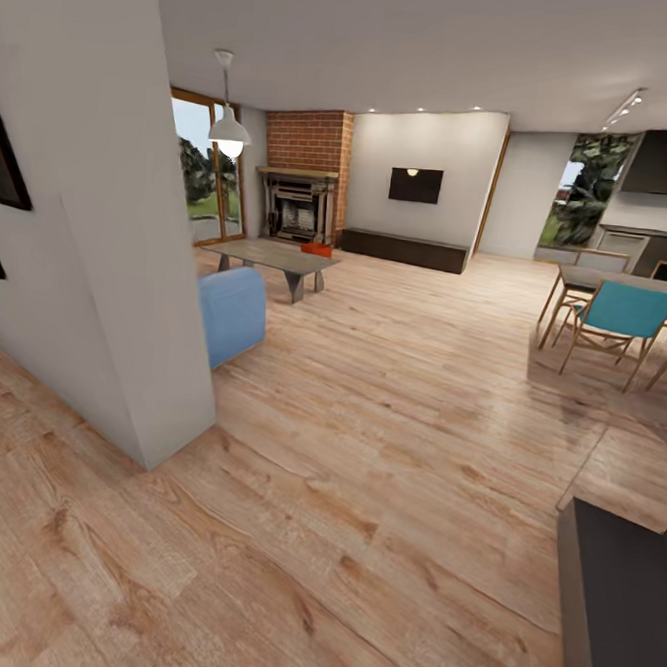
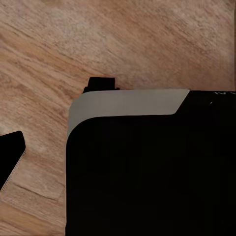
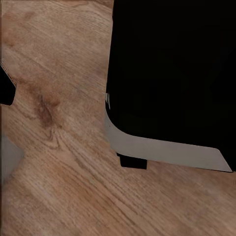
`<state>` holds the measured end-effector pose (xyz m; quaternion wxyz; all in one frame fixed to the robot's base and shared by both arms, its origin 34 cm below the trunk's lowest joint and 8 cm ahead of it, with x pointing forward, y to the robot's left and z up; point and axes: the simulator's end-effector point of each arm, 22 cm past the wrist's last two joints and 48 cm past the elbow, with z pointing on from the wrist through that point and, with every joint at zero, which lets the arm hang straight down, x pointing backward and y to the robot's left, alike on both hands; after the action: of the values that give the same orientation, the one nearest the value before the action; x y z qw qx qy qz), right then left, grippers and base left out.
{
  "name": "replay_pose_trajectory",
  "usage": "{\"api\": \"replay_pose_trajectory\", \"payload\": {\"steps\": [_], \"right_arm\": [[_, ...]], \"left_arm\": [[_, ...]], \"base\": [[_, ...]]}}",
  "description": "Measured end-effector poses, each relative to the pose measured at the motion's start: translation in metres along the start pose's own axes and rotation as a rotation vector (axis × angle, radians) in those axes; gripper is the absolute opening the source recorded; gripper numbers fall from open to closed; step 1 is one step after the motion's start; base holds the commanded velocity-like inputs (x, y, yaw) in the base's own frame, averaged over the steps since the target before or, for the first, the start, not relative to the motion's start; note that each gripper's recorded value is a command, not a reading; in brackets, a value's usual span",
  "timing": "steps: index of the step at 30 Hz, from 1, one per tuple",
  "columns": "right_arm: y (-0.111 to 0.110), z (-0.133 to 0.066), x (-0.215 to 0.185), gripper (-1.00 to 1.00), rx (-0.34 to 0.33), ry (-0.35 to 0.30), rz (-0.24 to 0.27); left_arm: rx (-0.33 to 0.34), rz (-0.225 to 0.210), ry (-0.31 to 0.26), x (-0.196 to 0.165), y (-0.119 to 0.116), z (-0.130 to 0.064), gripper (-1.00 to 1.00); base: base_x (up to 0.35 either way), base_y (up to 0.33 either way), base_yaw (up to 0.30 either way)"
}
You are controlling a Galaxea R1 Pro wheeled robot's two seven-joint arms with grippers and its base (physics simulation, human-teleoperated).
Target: Move the two storage containers from the living room to the garage. In the garage, place one container on the floor and stack the other container on top of it (either order is fine).
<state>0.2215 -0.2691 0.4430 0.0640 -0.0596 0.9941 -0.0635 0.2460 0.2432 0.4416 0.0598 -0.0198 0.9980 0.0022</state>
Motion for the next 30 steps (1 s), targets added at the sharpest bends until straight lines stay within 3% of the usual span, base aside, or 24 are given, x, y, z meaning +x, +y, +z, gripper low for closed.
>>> {"api": "replay_pose_trajectory", "payload": {"steps": [30], "right_arm": [[0.0008, -0.0001, -0.0004, 1.00, -0.001, -0.002, 0.000]], "left_arm": [[-0.002, 0.000, -0.002, -0.0004, 0.0003, 0.0000, 1.00]], "base": [[0.322, 0.000, 0.000]]}}
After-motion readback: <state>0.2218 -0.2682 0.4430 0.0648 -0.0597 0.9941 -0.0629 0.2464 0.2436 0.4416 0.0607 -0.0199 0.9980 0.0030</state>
